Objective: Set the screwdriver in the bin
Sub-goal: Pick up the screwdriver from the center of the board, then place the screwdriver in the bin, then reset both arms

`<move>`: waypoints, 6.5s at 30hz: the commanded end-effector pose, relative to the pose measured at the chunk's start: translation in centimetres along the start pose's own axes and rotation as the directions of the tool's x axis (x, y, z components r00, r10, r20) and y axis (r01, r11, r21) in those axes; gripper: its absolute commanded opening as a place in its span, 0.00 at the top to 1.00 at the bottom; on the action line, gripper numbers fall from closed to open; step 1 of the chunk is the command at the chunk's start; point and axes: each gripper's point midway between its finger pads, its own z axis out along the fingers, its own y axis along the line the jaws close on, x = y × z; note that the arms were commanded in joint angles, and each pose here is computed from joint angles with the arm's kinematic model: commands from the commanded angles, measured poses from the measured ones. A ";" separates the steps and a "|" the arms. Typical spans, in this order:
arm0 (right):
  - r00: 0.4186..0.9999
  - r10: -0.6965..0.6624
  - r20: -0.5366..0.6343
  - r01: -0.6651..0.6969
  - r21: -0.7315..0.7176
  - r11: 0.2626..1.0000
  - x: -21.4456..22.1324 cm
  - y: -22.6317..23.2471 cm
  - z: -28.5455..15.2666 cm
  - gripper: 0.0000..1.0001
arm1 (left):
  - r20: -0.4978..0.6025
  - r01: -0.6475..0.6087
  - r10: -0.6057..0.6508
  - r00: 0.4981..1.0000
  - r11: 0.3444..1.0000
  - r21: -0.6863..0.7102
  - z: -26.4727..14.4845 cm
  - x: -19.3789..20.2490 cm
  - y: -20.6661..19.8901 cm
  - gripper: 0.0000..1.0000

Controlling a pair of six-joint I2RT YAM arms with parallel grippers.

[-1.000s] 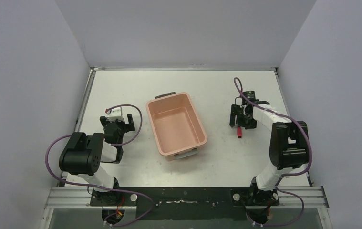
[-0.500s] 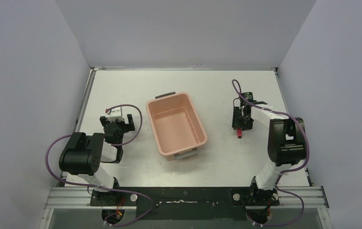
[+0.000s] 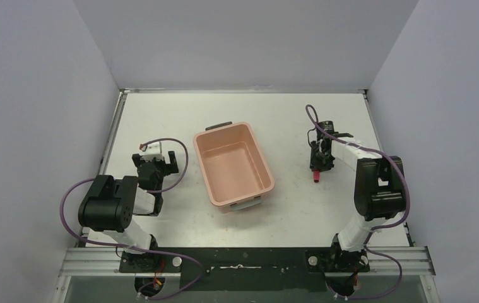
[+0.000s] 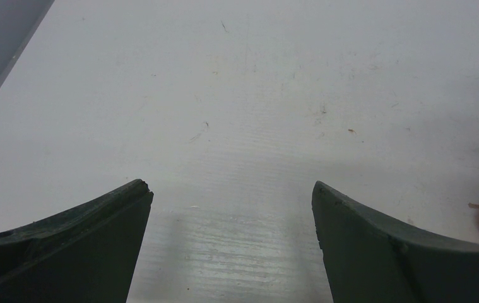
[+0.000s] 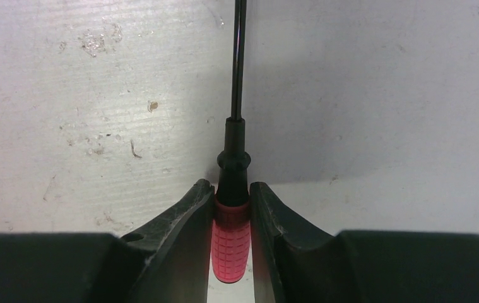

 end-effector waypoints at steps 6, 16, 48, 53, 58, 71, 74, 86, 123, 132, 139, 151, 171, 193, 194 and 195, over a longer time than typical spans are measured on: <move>0.984 0.004 0.177 -0.008 0.023 1.000 -5.8 -0.6 -6.2 1.00 | 0.054 0.000 -0.001 0.999 1.000 0.007 0.6 -1.7 -0.3 0.03; 0.950 -0.008 0.313 -0.002 0.033 0.999 -11.9 -0.8 -13.3 1.00 | 0.056 0.001 -0.001 0.998 1.000 0.005 0.6 -1.8 -0.2 0.03; 0.863 -0.132 0.487 0.204 -0.098 0.974 -12.6 15.6 -27.4 1.00 | 0.055 0.001 -0.001 0.998 1.000 0.006 0.5 -1.7 -0.2 0.03; 0.854 -0.169 0.492 0.270 -0.142 0.952 -10.1 20.8 -27.9 1.00 | 0.055 0.000 -0.001 0.999 1.000 0.005 0.5 -1.7 -0.2 0.03; 0.842 -0.210 0.497 0.344 -0.194 0.919 -7.4 25.6 -28.1 1.00 | 0.056 0.001 -0.001 0.998 1.000 0.006 0.6 -1.7 -0.2 0.03; 0.842 -0.271 0.466 0.411 -0.229 0.882 -2.9 30.5 -25.2 1.00 | 0.056 0.001 -0.001 0.998 1.000 0.005 0.6 -1.8 -0.2 0.03; 0.844 -0.279 0.458 0.423 -0.248 0.871 -1.7 31.0 -23.6 1.00 | 0.054 0.001 -0.002 0.999 1.000 0.006 0.5 -1.7 -0.2 0.03; 0.857 -0.315 0.408 0.441 -0.262 0.858 2.6 31.0 -16.2 1.00 | 0.055 0.001 -0.001 0.998 1.000 0.006 0.6 -1.7 -0.2 0.03; 0.867 -0.394 0.304 0.469 -0.234 0.852 7.7 31.1 -9.0 0.00 | 0.055 0.000 -0.001 0.999 1.000 0.005 0.6 -1.7 -0.2 0.03; 0.861 -0.380 0.338 0.464 -0.217 0.859 6.0 30.8 -12.4 0.00 | 0.055 0.000 -0.001 0.999 1.000 0.006 0.6 -1.7 -0.2 0.03; 0.842 -0.376 0.387 0.476 -0.203 0.856 3.5 31.3 -16.5 0.00 | 0.055 0.001 -0.002 0.998 1.000 0.005 0.6 -1.7 -0.2 0.03; 0.779 -0.347 0.523 0.509 -0.204 0.836 -2.4 33.3 -25.4 0.00 | 0.055 0.001 -0.002 0.999 1.000 0.006 0.5 -1.7 -0.2 0.03; 0.766 -0.170 0.620 0.355 -0.187 0.916 -15.6 21.3 -28.7 0.00 | 0.055 0.002 -0.002 0.998 1.000 0.006 0.6 -1.7 -0.2 0.03; 0.805 0.002 0.593 0.040 -0.058 0.998 -22.8 -3.4 -24.9 0.00 | 0.056 0.002 -0.002 0.998 1.000 0.005 0.6 -1.8 -0.2 0.03; 0.805 0.003 0.593 0.035 -0.052 0.998 -22.9 -3.9 -24.9 0.00 | 0.054 0.002 -0.002 0.999 1.000 0.005 0.6 -1.7 -0.2 0.03; 0.806 0.004 0.591 0.030 -0.046 0.998 -23.0 -4.3 -24.8 0.00 | 0.054 0.002 -0.002 0.999 1.000 0.005 0.6 -1.7 -0.2 0.03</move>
